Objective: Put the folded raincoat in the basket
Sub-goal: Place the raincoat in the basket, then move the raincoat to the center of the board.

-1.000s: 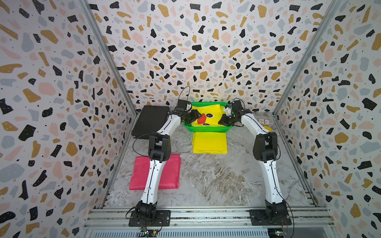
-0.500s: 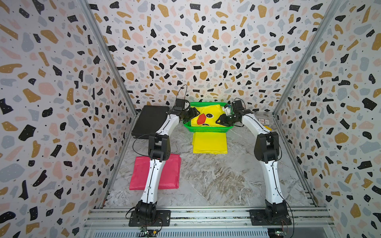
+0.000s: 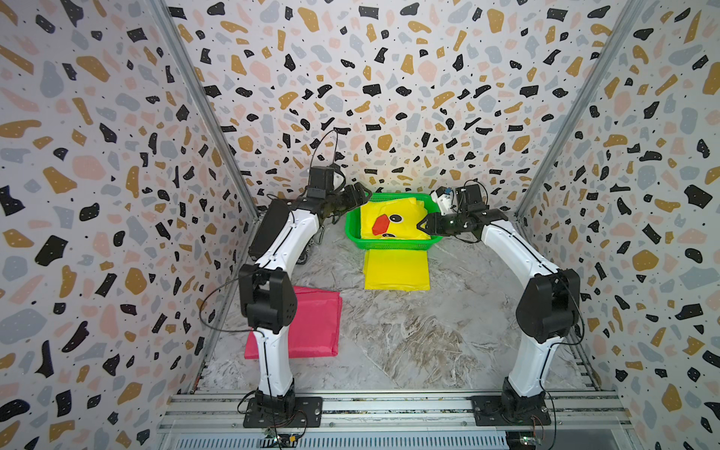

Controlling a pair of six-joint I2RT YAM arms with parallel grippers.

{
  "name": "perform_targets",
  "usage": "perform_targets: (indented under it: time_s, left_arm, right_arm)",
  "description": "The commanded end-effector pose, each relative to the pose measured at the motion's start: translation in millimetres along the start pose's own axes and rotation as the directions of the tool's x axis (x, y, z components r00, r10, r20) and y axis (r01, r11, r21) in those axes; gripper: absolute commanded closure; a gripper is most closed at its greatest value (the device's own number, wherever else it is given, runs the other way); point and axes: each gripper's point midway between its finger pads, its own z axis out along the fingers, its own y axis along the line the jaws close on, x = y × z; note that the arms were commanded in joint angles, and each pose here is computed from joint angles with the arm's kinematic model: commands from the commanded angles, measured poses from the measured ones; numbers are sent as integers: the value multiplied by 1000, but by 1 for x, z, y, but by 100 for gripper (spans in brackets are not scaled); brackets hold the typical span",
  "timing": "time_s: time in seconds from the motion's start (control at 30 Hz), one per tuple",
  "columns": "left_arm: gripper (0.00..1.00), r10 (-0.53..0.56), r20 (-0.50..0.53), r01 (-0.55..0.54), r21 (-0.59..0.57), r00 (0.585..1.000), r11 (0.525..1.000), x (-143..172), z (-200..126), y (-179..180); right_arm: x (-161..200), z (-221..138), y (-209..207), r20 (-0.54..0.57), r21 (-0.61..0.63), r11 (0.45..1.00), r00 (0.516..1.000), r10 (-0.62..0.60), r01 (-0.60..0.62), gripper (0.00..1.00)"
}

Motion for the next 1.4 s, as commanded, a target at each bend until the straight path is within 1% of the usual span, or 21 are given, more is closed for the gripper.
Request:
perform_targets:
  time_s: [0.0,0.2,0.3,0.37,0.57,0.67,0.77,0.87,0.93,1.0,1.07,1.27,1.37]
  left_arm:
    - [15,1,8,-1,-91,1000,996,24,-15,22]
    - [14,-79,-25,73,-185,997,980,88,-61,49]
    - [13,-104,-14,98,-229,994,968,116,-87,61]
    - [13,-116,-8,110,-259,993,960,132,-103,68]
    - [13,-142,-31,120,-382,989,917,186,-148,96]
    - [11,-144,-16,123,-425,990,897,209,-166,112]
    - [11,-168,-2,149,-445,986,883,232,-176,124]
    - [11,-163,41,164,-441,986,882,237,-186,127]
    - [5,-144,66,158,-463,987,872,233,-195,128]
    - [3,-120,71,139,-481,990,865,228,-202,126]
    - [2,-109,56,122,-497,992,859,226,-206,125]
    - [1,-116,30,114,-531,993,840,230,-209,130]
    - [0,-117,37,117,-569,992,814,229,-216,136]
  right_arm:
    - [38,2,-7,-52,38,999,998,25,-23,54]
    - [90,12,-17,-98,78,995,992,75,-68,51]
    - [111,24,-25,-133,131,989,987,86,-68,49]
    - [120,33,-21,-160,137,989,984,85,-63,48]
    - [149,61,21,-215,81,995,973,82,-66,47]
    - [166,69,37,-212,78,995,974,81,-66,43]
    - [180,73,49,-187,65,992,975,122,-112,38]
    - [192,78,73,-167,-4,990,976,137,-139,34]
    - [203,81,90,-175,-53,986,974,145,-156,32]
    - [212,83,104,-180,-80,983,973,147,-163,30]
    - [224,86,118,-190,-96,983,972,136,-156,28]
    - [253,103,141,-205,-82,986,970,128,-147,26]
    - [264,117,153,-229,-97,984,965,125,-150,26]
